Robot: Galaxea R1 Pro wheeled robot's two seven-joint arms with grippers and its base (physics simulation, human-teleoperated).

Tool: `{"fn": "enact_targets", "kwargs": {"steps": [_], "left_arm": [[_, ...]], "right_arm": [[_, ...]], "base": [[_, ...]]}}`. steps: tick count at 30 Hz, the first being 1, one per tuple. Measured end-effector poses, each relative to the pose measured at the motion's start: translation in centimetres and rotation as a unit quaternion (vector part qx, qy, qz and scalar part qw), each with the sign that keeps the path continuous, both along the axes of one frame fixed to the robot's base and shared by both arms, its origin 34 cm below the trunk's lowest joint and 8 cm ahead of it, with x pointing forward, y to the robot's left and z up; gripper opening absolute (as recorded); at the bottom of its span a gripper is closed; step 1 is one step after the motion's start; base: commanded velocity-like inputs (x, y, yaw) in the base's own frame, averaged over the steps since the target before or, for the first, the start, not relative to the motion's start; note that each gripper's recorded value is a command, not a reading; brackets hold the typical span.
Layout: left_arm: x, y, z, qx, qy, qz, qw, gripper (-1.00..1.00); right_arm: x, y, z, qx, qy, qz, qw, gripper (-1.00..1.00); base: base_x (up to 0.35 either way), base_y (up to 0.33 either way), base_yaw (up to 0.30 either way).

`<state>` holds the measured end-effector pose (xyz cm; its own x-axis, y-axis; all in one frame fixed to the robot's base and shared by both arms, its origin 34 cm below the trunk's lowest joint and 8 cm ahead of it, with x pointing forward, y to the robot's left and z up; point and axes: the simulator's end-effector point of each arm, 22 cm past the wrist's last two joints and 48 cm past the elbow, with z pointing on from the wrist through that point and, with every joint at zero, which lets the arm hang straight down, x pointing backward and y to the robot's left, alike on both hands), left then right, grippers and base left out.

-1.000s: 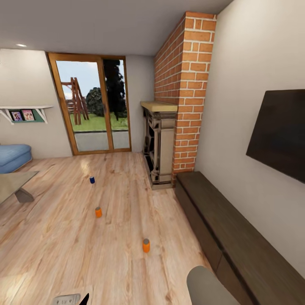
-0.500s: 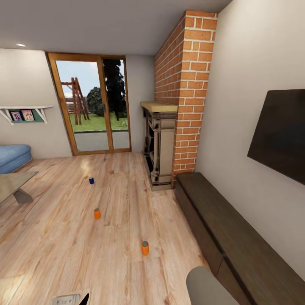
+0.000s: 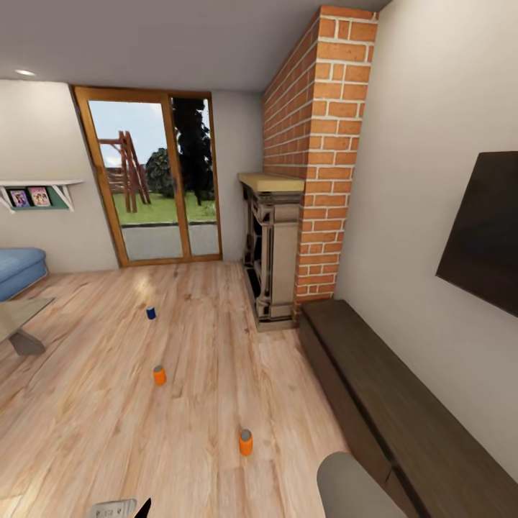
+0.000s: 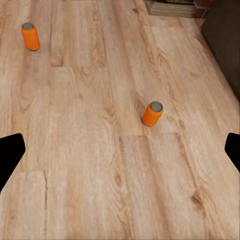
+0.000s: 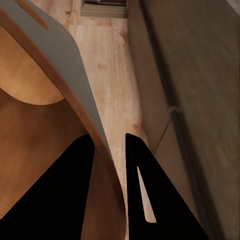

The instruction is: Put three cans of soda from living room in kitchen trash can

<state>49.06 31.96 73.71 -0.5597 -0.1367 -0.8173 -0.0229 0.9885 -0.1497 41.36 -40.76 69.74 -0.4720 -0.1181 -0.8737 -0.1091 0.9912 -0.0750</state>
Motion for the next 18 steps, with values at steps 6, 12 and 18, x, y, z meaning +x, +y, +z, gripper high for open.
{"fn": "enact_targets", "kwargs": {"steps": [6, 12, 18], "left_arm": [[-0.04, 0.0, -0.02, 0.0, 0.0, 0.0, 1.0, 1.0], [0.02, 0.0, 0.01, 0.0, 0.0, 0.0, 1.0, 1.0], [-0.02, -0.01, -0.01, 0.0, 0.0, 0.0, 1.0, 1.0]], "right_arm": [[-0.15, -0.02, -0.13, 0.001, 0.002, -0.002, 1.0, -1.0], [-0.47, 0.11, -0.47, 0.003, 0.008, -0.001, 1.0, -1.0], [-0.59, 0.14, -0.59, 0.003, 0.009, -0.002, 0.9999, -1.0]], "base": [[0.324, 0.0, 0.0], [0.323, 0.0, 0.0], [0.316, 0.0, 0.0]]}}
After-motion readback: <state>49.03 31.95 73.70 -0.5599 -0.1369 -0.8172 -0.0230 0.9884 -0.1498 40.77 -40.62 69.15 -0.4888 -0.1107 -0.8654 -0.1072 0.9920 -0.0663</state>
